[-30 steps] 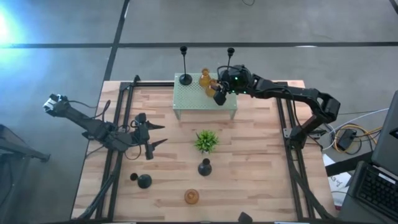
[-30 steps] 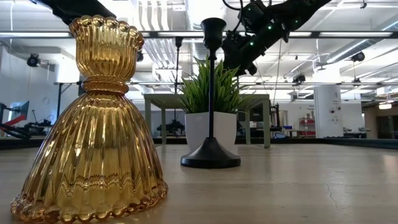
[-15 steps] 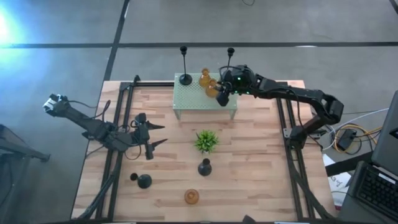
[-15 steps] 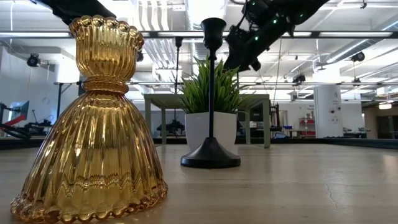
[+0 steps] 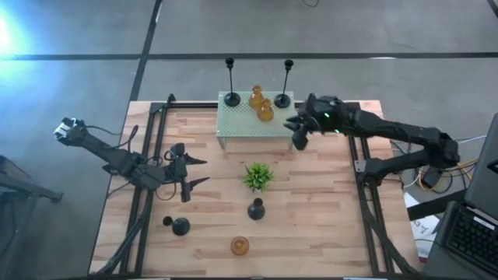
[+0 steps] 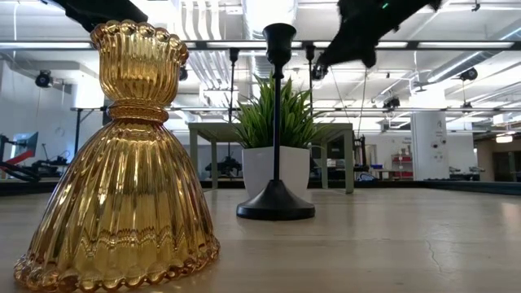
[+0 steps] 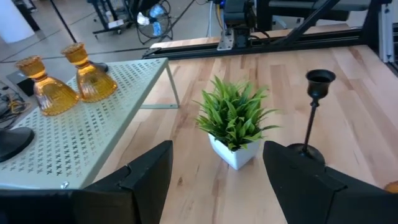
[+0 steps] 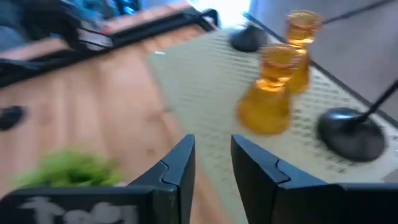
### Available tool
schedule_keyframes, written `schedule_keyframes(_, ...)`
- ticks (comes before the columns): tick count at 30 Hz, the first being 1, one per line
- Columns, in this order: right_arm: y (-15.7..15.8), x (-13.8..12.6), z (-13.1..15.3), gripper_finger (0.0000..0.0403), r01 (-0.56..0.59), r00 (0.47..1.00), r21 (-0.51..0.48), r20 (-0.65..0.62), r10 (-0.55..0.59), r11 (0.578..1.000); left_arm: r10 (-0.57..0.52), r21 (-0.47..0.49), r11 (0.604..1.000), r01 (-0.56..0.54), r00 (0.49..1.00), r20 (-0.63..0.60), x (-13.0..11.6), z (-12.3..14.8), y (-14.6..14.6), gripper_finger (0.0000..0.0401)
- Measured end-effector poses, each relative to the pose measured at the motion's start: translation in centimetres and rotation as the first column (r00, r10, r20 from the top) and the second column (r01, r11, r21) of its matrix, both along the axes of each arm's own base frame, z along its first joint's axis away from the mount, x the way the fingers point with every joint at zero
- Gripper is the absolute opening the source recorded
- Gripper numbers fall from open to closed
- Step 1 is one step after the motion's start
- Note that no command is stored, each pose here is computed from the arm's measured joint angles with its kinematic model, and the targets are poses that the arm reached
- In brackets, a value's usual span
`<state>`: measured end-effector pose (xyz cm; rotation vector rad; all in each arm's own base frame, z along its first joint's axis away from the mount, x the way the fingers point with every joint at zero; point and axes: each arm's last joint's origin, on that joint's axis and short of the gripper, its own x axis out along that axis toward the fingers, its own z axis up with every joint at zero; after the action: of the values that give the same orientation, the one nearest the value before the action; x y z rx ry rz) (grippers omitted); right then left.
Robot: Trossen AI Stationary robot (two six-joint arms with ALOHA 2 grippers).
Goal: Pick & Place candle stick holders
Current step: Put the orange candle holder on the shelf
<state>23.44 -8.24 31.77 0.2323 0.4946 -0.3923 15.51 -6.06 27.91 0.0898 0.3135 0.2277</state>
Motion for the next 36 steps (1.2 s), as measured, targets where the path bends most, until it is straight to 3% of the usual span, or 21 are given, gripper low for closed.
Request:
schedule_keyframes(6,4.9,-3.0,0.2,0.0049,-0.171,0.980,-0.012,0.103,0.171,0.985,-0.050,0.013,0.999,0.050,0.999,-0.014,0.0,0.0,-0.1,0.0255)
schedule_keyframes(13,8.4,-5.2,-3.0,0.0009,-0.387,0.865,-0.170,0.272,0.421,0.906,-0.097,0.014,0.995,0.098,0.995,-0.025,0.0,0.0,-0.2,0.0255)
schedule_keyframes(25,8.4,-9.9,-8.8,0.0008,-0.355,0.830,-0.203,0.382,0.407,0.913,-0.183,-0.014,0.983,0.182,0.980,-0.075,-0.3,-0.3,-0.3,0.0254)
schedule_keyframes(31,8.4,-11.8,-11.3,0.0008,-0.334,0.788,-0.229,0.463,0.405,0.914,-0.328,-0.095,0.942,0.321,0.942,-0.070,-0.7,-0.1,-0.6,0.0254)
schedule_keyframes(36,8.4,-12.6,-12.4,0.0008,-0.325,0.768,-0.234,0.500,0.400,0.916,-0.367,-0.118,0.927,0.357,0.927,-0.079,-0.5,-0.4,-0.8,0.0254)
